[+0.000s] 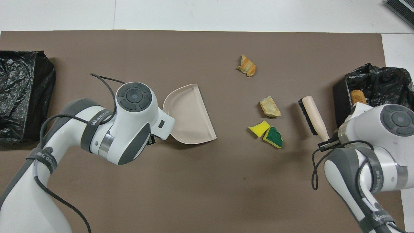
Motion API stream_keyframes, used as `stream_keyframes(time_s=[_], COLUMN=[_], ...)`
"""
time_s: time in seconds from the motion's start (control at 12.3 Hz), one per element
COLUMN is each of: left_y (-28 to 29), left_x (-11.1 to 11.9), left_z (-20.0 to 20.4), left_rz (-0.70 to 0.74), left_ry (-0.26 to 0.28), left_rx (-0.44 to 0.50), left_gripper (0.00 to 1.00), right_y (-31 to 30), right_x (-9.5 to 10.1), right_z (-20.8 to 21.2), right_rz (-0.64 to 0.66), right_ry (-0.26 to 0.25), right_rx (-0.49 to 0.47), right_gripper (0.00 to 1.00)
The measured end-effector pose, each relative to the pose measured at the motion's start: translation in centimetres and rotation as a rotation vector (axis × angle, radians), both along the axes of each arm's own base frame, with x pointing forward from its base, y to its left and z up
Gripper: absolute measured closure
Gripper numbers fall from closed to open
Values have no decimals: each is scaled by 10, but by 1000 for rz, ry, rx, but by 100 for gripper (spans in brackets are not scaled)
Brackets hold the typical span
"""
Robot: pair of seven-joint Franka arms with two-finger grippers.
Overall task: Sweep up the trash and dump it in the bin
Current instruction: 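Sweep sponges into the dustpan with the right gripper's brush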
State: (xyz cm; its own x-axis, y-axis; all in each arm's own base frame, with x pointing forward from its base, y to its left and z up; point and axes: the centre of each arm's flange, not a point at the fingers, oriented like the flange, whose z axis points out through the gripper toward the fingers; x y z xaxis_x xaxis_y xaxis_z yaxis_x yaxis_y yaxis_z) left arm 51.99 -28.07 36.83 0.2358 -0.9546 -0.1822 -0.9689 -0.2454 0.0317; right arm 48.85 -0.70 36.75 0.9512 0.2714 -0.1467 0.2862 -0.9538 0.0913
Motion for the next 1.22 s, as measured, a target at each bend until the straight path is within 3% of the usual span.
stream_keyframes(time_s=[0.24, 0.81, 1.22], left_y=[-23, -49, -43], left_x=[-14, -29, -30], left_z=[4, -2, -9], left_rz=[-46, -96, -89], left_ry=[-4, -9, 2], left_rx=[-3, -9, 0], left_gripper=[68, 68, 68], right_y=[24, 130, 198], right_x=[-11, -18, -15], right_z=[-35, -64, -63], right_rz=[-53, -185, -203], right_ry=[10, -24, -8], right_rx=[-5, -35, 59], right_gripper=[74, 74, 74])
